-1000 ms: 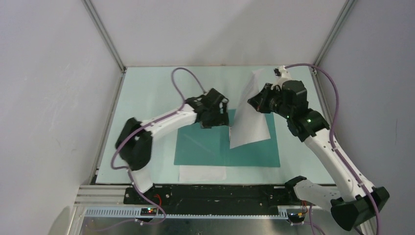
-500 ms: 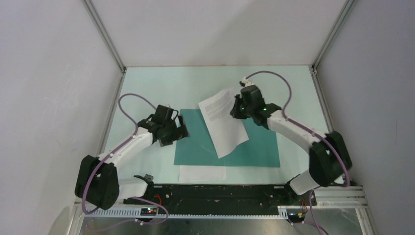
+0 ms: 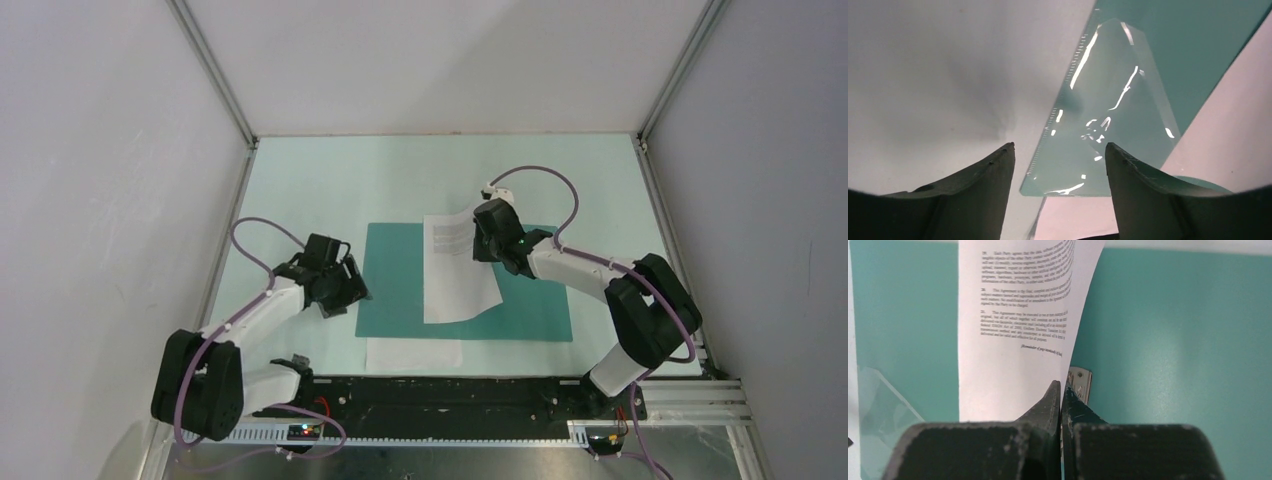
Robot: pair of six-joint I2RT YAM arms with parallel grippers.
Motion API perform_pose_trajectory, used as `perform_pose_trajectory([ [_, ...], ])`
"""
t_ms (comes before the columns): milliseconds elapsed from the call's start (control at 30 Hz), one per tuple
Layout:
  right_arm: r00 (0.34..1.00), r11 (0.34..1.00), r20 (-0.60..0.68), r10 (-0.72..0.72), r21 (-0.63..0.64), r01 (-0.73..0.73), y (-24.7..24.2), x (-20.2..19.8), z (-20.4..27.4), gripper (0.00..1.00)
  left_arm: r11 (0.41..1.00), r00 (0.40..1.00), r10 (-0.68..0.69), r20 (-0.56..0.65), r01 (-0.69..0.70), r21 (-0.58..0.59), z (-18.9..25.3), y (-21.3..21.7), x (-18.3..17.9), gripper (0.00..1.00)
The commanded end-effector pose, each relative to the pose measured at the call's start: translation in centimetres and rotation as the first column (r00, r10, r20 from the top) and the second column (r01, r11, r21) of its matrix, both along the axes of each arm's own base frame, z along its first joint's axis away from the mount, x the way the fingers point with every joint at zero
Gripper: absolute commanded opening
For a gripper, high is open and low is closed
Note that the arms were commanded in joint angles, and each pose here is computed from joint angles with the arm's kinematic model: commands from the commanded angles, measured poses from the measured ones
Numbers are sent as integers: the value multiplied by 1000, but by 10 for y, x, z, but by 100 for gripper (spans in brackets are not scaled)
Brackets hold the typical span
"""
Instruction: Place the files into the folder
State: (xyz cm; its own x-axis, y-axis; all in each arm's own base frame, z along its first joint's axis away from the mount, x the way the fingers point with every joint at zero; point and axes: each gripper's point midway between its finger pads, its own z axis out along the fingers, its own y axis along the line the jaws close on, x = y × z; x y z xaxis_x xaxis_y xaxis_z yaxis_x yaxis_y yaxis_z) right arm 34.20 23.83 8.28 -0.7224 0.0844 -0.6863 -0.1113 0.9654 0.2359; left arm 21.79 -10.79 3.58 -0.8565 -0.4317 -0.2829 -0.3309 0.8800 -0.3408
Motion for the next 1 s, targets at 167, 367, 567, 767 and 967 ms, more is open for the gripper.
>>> perform_pose_trajectory([
  [167, 995, 998, 95, -2, 68, -4, 11, 1, 18, 0, 973, 974, 212, 75, -218, 80, -5, 34, 6, 51],
  [367, 995, 994, 102, 0, 109, -12, 17, -2, 17, 0, 972, 976, 214, 41, -216, 87, -12, 32, 8, 13],
  [567, 994, 990, 109, -8, 143, -7, 28, -4, 15, 0, 966, 973, 230, 22, -231, 115, -21, 36, 5, 0],
  [767, 993, 986, 120, -9, 167, -11, 41, -9, 17, 0, 968, 976, 217, -11, -214, 128, -30, 32, 0, 0],
  [967, 993, 983, 117, -24, 181, 2, 49, -12, 14, 0, 971, 978, 206, -28, -201, 131, -36, 24, -4, 0],
])
